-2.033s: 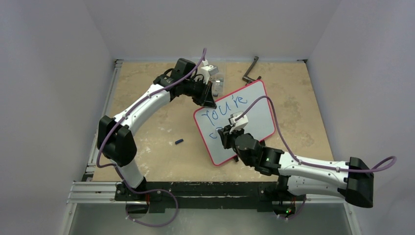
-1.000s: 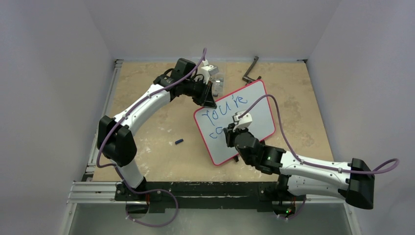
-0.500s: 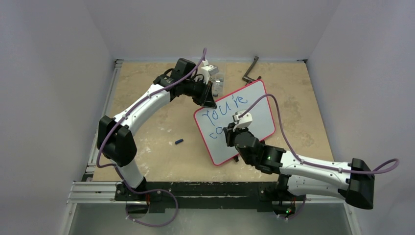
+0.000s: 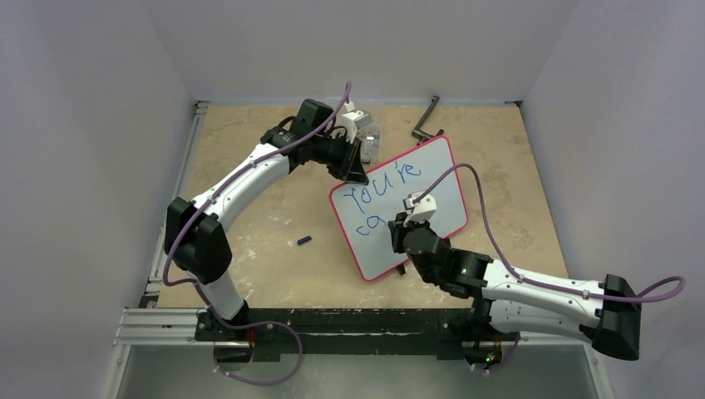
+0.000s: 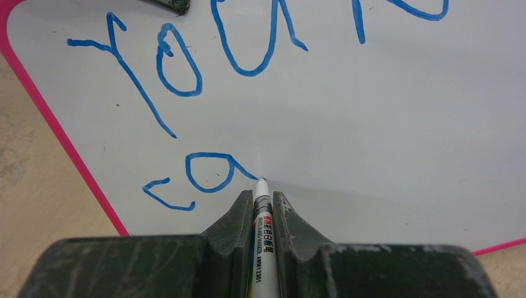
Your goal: Write a sentence on the whiteboard
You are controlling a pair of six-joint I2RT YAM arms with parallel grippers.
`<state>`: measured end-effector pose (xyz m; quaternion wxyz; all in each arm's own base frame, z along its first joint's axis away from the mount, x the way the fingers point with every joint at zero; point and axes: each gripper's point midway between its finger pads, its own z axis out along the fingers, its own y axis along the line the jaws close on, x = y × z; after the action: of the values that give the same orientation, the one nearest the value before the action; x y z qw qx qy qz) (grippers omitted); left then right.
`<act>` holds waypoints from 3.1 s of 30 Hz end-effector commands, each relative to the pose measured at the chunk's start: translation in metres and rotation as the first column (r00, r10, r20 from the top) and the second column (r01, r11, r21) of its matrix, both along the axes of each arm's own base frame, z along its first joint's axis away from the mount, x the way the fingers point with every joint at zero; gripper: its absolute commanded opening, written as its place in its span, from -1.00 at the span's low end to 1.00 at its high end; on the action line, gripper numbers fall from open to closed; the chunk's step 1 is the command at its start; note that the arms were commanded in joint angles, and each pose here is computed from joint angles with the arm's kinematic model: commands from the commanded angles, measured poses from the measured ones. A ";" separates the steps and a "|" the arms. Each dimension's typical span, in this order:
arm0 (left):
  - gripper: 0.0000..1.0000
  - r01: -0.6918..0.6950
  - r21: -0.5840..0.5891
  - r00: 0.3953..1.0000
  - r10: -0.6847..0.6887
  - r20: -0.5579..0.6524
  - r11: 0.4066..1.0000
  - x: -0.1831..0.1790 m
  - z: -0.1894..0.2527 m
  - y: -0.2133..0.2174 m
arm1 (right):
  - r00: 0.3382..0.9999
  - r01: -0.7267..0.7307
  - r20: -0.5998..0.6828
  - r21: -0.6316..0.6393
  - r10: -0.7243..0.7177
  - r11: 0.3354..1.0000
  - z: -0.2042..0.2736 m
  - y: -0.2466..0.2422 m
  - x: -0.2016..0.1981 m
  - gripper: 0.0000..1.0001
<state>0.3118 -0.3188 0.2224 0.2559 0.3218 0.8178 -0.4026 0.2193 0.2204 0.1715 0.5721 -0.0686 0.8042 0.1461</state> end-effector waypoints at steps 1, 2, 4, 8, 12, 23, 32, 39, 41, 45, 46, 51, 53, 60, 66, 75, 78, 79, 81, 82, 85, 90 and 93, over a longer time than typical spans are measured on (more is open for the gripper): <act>-1.00 -0.064 0.024 0.990 0.060 0.128 0.998 0.015 0.016 0.012 | 0.997 0.069 0.032 0.041 -0.070 0.997 0.021 -0.011 0.005 -1.00; -1.00 -0.065 0.023 0.990 0.062 0.130 0.998 0.016 0.016 0.013 | 0.996 0.072 0.040 0.049 -0.074 0.996 0.026 -0.012 0.006 -1.00; -1.00 -0.064 0.023 0.990 0.061 0.130 0.998 0.015 0.016 0.012 | 0.995 0.078 0.056 0.062 -0.081 0.995 0.035 -0.014 0.007 -1.00; -1.00 -0.063 0.023 0.990 0.060 0.127 0.998 0.015 0.016 0.012 | 0.992 0.090 0.088 0.062 -0.095 0.994 0.046 -0.016 0.014 -1.00; -1.00 -0.064 0.022 0.990 0.060 0.128 0.998 0.015 0.016 0.012 | 0.991 0.090 0.090 0.073 -0.096 0.993 0.049 -0.018 0.026 -1.00; -1.00 -0.064 0.025 0.990 0.061 0.127 0.998 0.015 0.015 0.012 | 0.989 0.085 0.109 0.101 -0.096 0.991 0.059 -0.019 0.040 -1.00; -1.00 -0.060 0.023 0.991 0.057 0.125 0.998 0.015 0.015 0.011 | 0.989 0.100 0.094 0.109 -0.111 0.989 0.051 -0.032 0.039 -1.00; -1.00 -0.061 0.023 0.990 0.058 0.125 0.998 0.015 0.015 0.012 | 0.991 0.092 0.087 0.125 -0.103 0.988 0.047 -0.035 0.037 -1.00; -1.00 -0.062 0.024 0.990 0.058 0.125 0.998 0.015 0.015 0.012 | 0.991 0.088 0.086 0.130 -0.100 0.988 0.047 -0.035 0.036 -1.00; -1.00 -0.060 0.021 0.991 0.057 0.124 0.998 0.015 0.016 0.012 | 0.992 0.084 0.082 0.138 -0.096 0.987 0.045 -0.036 0.035 -1.00; -1.00 -0.061 0.022 0.990 0.058 0.125 0.998 0.015 0.016 0.012 | 0.992 0.085 0.083 0.141 -0.097 0.986 0.045 -0.036 0.035 -1.00; -1.00 -0.062 0.023 0.990 0.059 0.126 0.998 0.015 0.016 0.012 | 0.992 0.078 0.086 0.147 -0.091 0.986 0.046 -0.036 0.035 -1.00; -1.00 -0.061 0.022 0.990 0.058 0.127 0.998 0.015 0.016 0.012 | 0.992 0.074 0.086 0.148 -0.088 0.986 0.046 -0.036 0.035 -1.00; -1.00 -0.061 0.022 0.990 0.057 0.128 0.998 0.015 0.016 0.012 | 0.992 0.052 0.103 0.168 -0.070 0.984 0.052 -0.032 0.039 -1.00; -1.00 -0.059 0.017 0.990 0.056 0.127 0.998 0.015 0.017 0.011 | 0.994 0.030 0.102 0.178 -0.049 0.984 0.053 -0.025 0.042 -1.00; -1.00 -0.060 0.019 0.990 0.057 0.125 0.998 0.015 0.017 0.011 | 0.991 -0.095 0.113 0.202 0.073 0.975 0.051 -0.010 0.029 -1.00; -1.00 -0.061 0.017 0.990 0.058 0.125 0.998 0.015 0.017 0.011 | 0.988 -0.128 0.112 0.196 0.107 0.972 0.047 -0.007 0.024 -1.00; -1.00 -0.060 0.016 0.990 0.058 0.125 0.998 0.015 0.018 0.011 | 0.987 -0.138 0.108 0.193 0.119 0.971 0.045 -0.005 0.023 -1.00; -1.00 -0.060 0.015 0.991 0.058 0.123 0.998 0.015 0.018 0.011 | 0.986 -0.149 0.097 0.188 0.133 0.971 0.041 -0.002 0.023 -1.00; -1.00 -0.062 0.015 0.991 0.060 0.123 0.998 0.015 0.018 0.011 | 0.987 -0.150 0.093 0.189 0.134 0.971 0.040 -0.001 0.023 -1.00; -1.00 -0.062 0.015 0.991 0.059 0.123 0.998 0.015 0.018 0.011 | 0.989 -0.139 0.085 0.186 0.125 0.973 0.036 -0.001 0.025 -1.00; -1.00 -0.061 0.015 0.991 0.059 0.123 0.998 0.015 0.018 0.011 | 0.995 -0.093 0.045 0.153 0.087 0.984 0.024 -0.005 0.030 -1.00; -1.00 -0.061 0.013 0.991 0.059 0.124 0.998 0.014 0.019 0.011 | 0.997 -0.075 0.012 0.140 0.074 0.987 0.013 -0.007 0.029 -1.00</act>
<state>0.3112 -0.3186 0.2242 0.2578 0.3198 0.8189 -0.4010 0.2456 0.2167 0.1930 0.5799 -0.0689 0.7763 0.2373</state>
